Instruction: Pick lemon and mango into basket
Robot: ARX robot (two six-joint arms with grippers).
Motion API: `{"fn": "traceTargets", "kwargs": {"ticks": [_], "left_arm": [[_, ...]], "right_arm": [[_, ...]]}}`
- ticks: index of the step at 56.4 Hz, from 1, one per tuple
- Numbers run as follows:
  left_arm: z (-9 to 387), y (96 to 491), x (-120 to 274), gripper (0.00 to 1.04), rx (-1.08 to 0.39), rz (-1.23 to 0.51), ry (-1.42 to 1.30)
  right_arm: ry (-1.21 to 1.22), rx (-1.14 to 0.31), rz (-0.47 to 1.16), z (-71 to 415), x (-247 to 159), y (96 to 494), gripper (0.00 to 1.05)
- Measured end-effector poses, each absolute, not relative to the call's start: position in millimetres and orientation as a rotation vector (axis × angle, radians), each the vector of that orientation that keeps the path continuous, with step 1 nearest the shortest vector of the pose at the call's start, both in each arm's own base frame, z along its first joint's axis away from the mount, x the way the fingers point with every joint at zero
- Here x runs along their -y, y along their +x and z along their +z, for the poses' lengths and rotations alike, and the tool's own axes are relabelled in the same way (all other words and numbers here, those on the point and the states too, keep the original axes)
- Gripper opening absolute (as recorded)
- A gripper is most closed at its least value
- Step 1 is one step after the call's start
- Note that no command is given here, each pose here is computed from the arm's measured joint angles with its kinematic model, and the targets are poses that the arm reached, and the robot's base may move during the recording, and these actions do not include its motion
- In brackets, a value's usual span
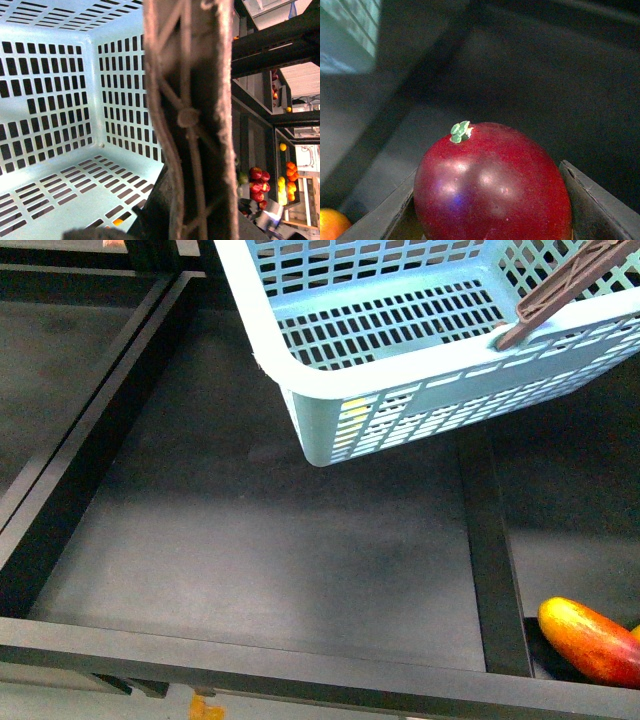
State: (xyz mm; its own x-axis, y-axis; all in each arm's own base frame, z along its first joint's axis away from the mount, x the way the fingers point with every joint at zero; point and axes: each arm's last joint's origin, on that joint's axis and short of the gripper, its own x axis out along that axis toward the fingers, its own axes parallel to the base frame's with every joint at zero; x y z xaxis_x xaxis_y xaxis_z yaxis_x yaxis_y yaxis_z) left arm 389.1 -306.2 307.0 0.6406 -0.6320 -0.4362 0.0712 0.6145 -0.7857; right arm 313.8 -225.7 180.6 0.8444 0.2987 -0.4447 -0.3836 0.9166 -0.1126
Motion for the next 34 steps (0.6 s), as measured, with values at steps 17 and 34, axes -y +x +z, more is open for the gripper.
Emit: {"fn": "traceTargets", "kwargs": {"ticks": [17, 34], "left_arm": [[307.0, 389.0, 306.2, 0.05, -0.779, -0.456, -0.816], [307.0, 389.0, 306.2, 0.05, -0.779, -0.456, -0.816]], "right_arm": [[-0.117, -0.198, 0.466, 242.3, 151.9, 294.0, 0.66], [0.016, -0.048, 0.520, 267.4, 57.2, 315.6, 0.66]]}}
